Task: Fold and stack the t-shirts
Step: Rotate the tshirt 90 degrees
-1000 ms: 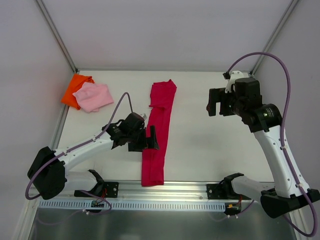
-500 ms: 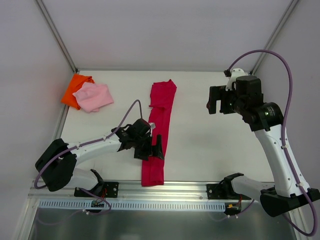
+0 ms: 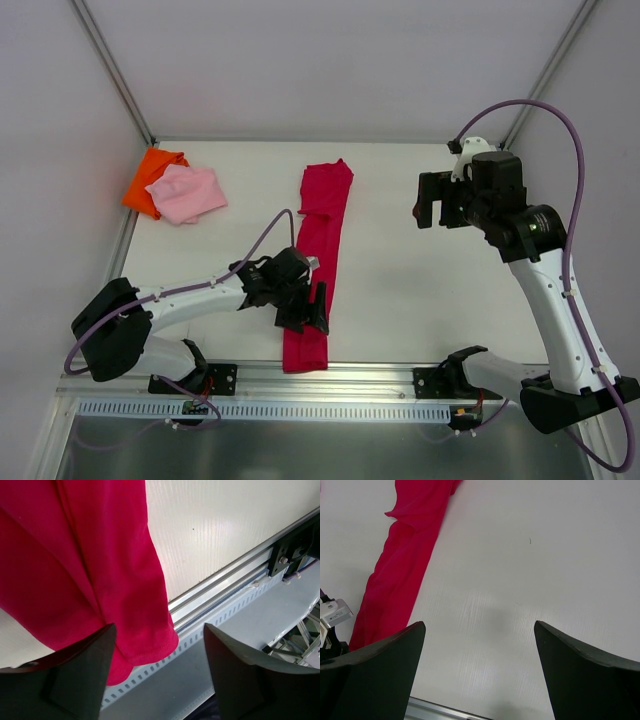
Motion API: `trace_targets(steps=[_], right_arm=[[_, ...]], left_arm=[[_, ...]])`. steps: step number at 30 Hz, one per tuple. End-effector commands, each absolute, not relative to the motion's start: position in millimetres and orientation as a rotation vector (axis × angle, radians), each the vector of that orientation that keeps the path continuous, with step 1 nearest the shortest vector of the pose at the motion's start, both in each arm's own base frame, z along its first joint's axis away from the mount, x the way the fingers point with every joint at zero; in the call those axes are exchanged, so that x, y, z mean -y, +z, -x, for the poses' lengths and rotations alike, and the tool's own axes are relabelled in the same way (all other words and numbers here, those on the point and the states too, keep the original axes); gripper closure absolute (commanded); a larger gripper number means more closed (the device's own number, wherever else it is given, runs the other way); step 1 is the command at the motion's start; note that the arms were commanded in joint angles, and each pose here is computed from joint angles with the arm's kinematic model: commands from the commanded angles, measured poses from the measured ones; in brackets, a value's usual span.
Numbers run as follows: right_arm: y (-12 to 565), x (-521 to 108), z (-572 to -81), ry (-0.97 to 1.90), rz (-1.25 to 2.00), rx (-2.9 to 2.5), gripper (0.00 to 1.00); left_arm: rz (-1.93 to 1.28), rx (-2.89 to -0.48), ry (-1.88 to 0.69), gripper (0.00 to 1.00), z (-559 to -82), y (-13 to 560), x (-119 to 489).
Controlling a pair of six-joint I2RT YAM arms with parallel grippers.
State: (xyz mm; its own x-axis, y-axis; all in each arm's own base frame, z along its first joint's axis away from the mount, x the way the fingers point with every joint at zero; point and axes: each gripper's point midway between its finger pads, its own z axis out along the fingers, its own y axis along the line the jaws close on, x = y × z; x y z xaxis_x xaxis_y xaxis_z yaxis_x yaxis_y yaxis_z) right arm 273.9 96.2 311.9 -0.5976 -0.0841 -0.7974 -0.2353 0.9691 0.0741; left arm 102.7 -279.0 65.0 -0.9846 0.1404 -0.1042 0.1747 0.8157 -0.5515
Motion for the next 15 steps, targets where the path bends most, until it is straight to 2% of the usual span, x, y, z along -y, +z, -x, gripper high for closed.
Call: trace_targets(steps=[1,7,11,15], right_arm=[[322,-100,-275,0.241,0.211,-2.168,0.03],[325,-96,-271,0.227,0.207,-2.157,0.03],[324,-93,-268,0.215,0.208,-2.159,0.04],[322,-93,-268,0.217,0.212,-2.160,0.04]], left_arm=[[-0.265,-2.944,-0.949,0.34,-95,74,284],[-0.283,-2.985,-0.962,0.40,-87,68,286],[-0.270,-2.981,-0.912,0.30,-86,69,279],[-0.232,-2.987,-0.869,0.25,-85,65,273]])
